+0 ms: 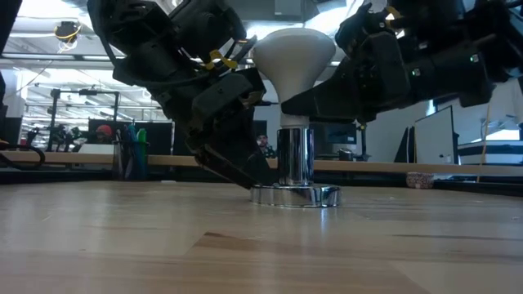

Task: Screw lightbulb
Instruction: Insert the lightbulb into the lamp

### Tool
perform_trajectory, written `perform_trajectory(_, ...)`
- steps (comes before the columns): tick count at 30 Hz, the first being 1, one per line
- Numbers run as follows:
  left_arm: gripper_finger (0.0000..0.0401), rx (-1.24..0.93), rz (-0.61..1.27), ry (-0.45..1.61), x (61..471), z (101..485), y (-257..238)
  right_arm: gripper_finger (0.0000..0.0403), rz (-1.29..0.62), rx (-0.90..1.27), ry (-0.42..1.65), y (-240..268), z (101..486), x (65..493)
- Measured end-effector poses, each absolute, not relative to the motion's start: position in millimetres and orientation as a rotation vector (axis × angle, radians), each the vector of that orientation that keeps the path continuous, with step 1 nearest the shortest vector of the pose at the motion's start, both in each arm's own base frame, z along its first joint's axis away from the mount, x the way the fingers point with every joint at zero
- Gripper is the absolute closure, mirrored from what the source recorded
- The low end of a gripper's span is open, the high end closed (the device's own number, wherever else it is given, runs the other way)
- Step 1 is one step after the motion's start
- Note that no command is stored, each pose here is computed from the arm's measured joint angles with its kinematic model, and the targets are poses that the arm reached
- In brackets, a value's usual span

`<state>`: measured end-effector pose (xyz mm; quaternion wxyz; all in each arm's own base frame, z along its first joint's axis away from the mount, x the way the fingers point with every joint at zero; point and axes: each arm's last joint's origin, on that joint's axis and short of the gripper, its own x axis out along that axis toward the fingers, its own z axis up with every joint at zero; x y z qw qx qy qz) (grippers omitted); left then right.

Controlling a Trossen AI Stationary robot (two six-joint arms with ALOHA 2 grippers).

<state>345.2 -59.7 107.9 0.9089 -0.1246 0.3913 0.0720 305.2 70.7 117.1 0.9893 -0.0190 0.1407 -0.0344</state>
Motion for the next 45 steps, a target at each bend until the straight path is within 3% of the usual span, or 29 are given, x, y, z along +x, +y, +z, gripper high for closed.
perform_trajectory(2, 0.0141, -0.256, 0.148, 0.807, 345, 108, -60, 0.0232, -0.061, -0.042, 0.284, 71, 117, 305)
perform_trajectory(8, 0.0141, -0.249, 0.137, 0.800, 346, 109, -60, 0.0093, 0.004, -0.042, 0.310, 70, 124, 299)
perform_trajectory(13, 0.0141, -0.250, 0.137, 0.802, 346, 109, -60, 0.0051, 0.023, -0.040, 0.299, 66, 142, 280)
perform_trajectory(22, 0.0141, -0.249, 0.137, 0.803, 346, 108, -60, 0.0072, 0.183, -0.034, 0.322, 43, 142, 258)
perform_trajectory(28, 0.0141, -0.233, 0.125, 0.790, 347, 109, -60, 0.0097, 0.275, 0.002, 0.269, 10, 134, 274)
perform_trajectory(35, 0.0141, -0.232, 0.105, 0.782, 348, 110, -60, 0.0103, 0.485, 0.018, 0.247, 11, 131, 301)
perform_trajectory(42, 0.0141, -0.232, 0.102, 0.780, 348, 110, -60, 0.0106, 0.524, -0.019, 0.214, 12, 136, 309)
perform_trajectory(45, 0.0141, -0.222, 0.097, 0.780, 348, 110, -60, 0.0131, 0.526, -0.018, 0.215, 12, 136, 309)
